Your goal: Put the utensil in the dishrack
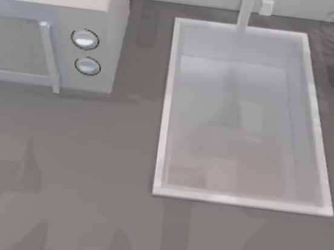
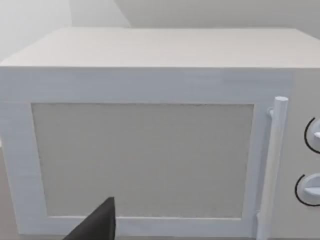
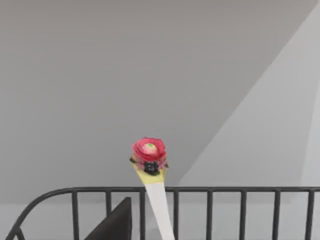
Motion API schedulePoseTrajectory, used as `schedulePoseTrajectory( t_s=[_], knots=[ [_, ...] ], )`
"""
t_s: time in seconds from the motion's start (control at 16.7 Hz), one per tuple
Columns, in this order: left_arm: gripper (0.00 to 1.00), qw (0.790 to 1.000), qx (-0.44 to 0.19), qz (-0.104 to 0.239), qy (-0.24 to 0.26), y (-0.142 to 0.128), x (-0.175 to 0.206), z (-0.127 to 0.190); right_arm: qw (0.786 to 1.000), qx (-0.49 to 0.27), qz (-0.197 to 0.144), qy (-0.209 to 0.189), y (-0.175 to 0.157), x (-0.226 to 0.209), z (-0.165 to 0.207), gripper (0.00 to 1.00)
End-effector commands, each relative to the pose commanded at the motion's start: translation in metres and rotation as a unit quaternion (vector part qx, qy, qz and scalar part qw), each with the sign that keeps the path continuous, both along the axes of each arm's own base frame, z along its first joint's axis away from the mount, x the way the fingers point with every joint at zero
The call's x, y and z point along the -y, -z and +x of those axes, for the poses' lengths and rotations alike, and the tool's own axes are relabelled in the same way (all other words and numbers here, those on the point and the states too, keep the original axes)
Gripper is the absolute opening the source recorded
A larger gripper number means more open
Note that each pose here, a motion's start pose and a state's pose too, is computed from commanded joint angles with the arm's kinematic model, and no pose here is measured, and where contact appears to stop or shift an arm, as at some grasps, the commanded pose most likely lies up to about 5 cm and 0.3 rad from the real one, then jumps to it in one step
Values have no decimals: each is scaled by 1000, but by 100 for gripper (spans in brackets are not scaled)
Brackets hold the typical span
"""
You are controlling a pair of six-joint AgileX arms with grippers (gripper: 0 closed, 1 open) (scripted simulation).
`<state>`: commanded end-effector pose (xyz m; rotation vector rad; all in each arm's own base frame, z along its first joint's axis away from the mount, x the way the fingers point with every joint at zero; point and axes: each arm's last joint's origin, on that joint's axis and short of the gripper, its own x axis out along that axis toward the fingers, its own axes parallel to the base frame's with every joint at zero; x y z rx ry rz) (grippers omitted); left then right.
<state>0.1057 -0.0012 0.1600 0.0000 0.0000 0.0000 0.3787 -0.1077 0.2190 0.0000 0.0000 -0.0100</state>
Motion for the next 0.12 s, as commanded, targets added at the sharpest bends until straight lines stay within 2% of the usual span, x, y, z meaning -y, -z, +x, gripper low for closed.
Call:
schedulePoseTrajectory(
  t_s=[0.12],
  knots=[
    [100, 1000, 0, 0, 0, 0, 0, 0, 1000, 0, 0, 0, 0, 0, 0, 100]
  ],
)
